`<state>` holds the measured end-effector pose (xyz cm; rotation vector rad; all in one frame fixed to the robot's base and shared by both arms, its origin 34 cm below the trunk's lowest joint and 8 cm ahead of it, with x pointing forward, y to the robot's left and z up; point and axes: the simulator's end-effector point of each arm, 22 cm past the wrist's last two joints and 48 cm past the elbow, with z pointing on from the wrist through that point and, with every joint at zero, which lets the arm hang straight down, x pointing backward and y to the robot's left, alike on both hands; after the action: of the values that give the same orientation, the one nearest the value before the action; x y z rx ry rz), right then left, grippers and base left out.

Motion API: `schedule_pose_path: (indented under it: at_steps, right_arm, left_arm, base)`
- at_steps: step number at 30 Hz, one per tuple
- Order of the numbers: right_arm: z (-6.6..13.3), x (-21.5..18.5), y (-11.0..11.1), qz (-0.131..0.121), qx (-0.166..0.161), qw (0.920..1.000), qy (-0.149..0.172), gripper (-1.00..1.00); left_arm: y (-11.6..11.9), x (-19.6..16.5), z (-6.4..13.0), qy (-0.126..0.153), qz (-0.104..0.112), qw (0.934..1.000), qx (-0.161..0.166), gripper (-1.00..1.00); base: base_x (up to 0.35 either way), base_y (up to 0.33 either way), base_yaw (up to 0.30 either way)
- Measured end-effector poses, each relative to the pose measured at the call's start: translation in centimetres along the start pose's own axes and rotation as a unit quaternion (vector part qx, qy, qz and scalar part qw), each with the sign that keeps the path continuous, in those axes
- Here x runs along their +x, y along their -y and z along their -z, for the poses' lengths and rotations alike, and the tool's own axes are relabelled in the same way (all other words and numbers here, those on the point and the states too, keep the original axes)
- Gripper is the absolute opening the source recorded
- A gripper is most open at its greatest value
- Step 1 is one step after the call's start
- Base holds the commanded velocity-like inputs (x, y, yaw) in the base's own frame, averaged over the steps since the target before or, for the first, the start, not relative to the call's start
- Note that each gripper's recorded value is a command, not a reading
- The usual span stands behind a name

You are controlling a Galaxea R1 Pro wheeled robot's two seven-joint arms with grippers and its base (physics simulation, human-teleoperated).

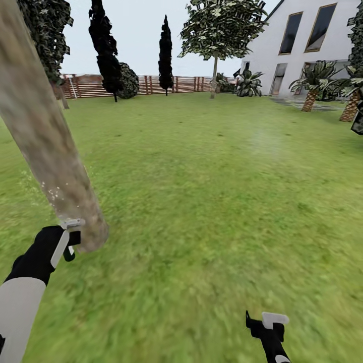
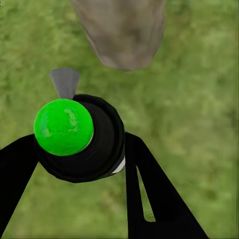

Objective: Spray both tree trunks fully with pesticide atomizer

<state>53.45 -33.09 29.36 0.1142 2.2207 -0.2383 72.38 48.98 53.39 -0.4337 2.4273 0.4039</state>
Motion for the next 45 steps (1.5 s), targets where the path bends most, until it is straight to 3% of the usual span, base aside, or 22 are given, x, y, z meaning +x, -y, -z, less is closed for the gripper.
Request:
schedule_pose_path:
  at_steps: [4, 8, 19, 30, 40, 45]
  right_arm:
    - [0.0, 0.0, 0.0, 0.000, 0.000, 1.0000, 0.000, 1.00]
    - [0.0, 0.0, 0.0, 0.000, 0.000, 1.0000, 0.000, 1.00]
    - [0.0, 0.0, 0.0, 0.000, 0.000, 1.0000, 0.000, 1.00]
    - [0.0, 0.0, 0.0, 0.000, 0.000, 1.0000, 0.000, 1.00]
    - [0.0, 0.0, 0.0, 0.001, 0.000, 1.0000, 0.000, 1.00]
    - [0.0, 0.1, 0.0, 0.001, 0.000, 1.0000, 0.000, 1.00]
  left_arm:
    - [-0.7, 3.3, -1.9, 0.004, 0.007, 0.9999, -0.007, -1.00]
    - [-0.9, 3.5, -2.5, 0.021, 0.012, 0.9997, -0.009, -1.00]
    - [1.7, 4.3, -2.3, 0.019, 0.014, 0.9996, 0.012, -1.00]
    - [1.8, 4.4, -2.3, 0.018, 0.013, 0.9997, 0.012, -1.00]
    - [2.0, 4.6, -2.4, 0.017, 0.013, 0.9997, 0.013, -1.00]
    - [3.2, 4.9, -2.3, 0.016, 0.010, 0.9996, 0.019, -1.00]
  base:
    - [0.235, -0.189, 0.254]
    - [0.173, -0.129, 0.277]
    - [0.164, -0.085, 0.144]
    - [0.314, -0.062, 0.007]
    - [0.238, -0.176, 0.231]
    - [0.078, -0.252, 0.094]
